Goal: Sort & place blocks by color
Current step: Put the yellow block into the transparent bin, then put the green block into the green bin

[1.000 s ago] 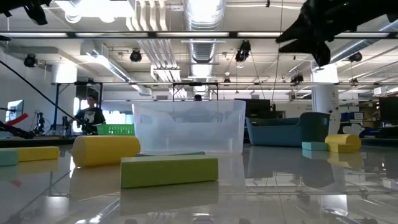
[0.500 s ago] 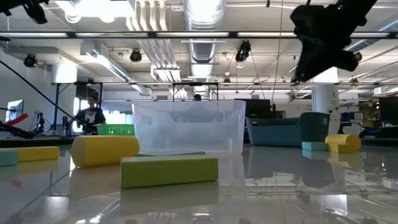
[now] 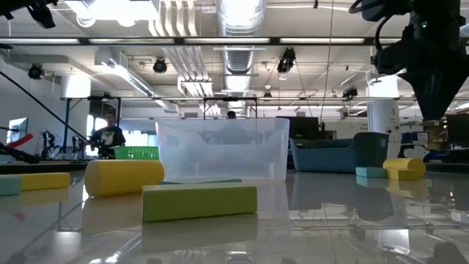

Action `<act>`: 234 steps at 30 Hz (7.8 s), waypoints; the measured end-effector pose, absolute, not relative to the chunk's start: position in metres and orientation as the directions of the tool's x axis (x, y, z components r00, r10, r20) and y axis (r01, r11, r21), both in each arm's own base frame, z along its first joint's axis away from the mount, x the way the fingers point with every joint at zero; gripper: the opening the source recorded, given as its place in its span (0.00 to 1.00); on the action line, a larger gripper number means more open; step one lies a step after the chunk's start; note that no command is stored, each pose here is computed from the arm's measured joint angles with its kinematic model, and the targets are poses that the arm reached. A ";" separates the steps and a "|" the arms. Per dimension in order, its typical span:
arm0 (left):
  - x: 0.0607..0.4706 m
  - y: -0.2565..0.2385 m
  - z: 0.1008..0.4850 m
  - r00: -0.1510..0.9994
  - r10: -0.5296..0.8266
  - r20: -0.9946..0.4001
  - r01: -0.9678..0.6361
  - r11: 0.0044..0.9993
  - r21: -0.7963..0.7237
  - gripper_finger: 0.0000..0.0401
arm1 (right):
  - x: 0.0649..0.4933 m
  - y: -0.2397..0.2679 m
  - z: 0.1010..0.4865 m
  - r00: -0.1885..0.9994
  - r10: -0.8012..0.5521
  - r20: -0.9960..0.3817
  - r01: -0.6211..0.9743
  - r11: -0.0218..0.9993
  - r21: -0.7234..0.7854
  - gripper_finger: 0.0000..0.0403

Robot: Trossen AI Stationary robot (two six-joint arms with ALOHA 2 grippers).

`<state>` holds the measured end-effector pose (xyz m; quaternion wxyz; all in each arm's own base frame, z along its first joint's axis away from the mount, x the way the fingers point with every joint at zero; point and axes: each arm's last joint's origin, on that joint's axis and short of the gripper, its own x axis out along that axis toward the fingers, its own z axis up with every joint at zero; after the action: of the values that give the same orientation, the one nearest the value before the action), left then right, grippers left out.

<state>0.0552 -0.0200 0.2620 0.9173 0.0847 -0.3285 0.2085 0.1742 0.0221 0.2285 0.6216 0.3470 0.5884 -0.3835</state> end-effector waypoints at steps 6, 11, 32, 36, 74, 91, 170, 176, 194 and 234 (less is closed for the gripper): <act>0.055 -0.020 0.263 0.696 0.327 0.640 -0.448 0.894 0.030 0.02 | 0.173 0.023 0.226 -0.015 -0.052 -0.999 0.894 0.446 -0.036 0.23; 0.055 -0.020 0.263 0.696 0.327 0.640 -0.446 0.895 0.028 0.02 | 0.172 0.023 0.226 -0.028 -0.021 -0.999 0.907 0.420 -0.035 0.28; 0.055 -0.020 0.262 0.697 0.326 0.639 -0.445 0.895 0.028 0.02 | 0.161 0.019 0.201 -0.102 -0.121 -0.987 0.923 0.359 -0.139 0.56; 0.055 -0.020 0.262 0.697 0.326 0.639 -0.445 0.895 0.028 0.02 | 0.165 0.018 0.197 -0.044 -0.179 -0.983 0.928 0.357 -0.107 0.56; 0.055 -0.020 0.261 0.699 0.325 0.637 -0.445 0.895 0.032 0.02 | 0.199 0.009 0.135 -0.147 -0.293 -0.945 0.912 0.329 -0.244 0.31; 0.055 -0.020 0.261 0.699 0.325 0.637 -0.446 0.894 0.033 0.02 | 0.186 0.012 0.182 -0.142 -0.204 -0.968 0.915 0.346 -0.207 0.30; 0.056 -0.021 0.260 0.700 0.320 0.638 -0.445 0.895 0.039 0.02 | 0.445 -0.031 0.202 0.262 -0.066 -0.963 0.177 0.984 -0.019 0.39; 0.056 -0.021 0.260 0.700 0.320 0.638 -0.445 0.895 0.039 0.02 | 0.446 -0.031 0.203 0.277 -0.066 -0.959 0.199 0.980 -0.010 0.45; 0.067 -0.034 0.261 0.718 0.176 0.673 -0.325 0.940 0.101 0.02 | 0.369 0.029 0.301 0.609 -0.227 -0.760 0.183 0.973 -0.143 0.50; 0.140 -0.087 0.329 0.673 0.740 0.008 -0.716 0.654 -0.244 0.02 | 0.183 0.014 0.282 0.981 -0.169 0.099 0.192 0.925 -0.327 0.50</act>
<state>0.1402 -0.0866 0.3290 0.9078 -0.1108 -0.0535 0.4010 0.1835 0.0138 0.2821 0.9806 -0.1698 -0.0343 -0.0920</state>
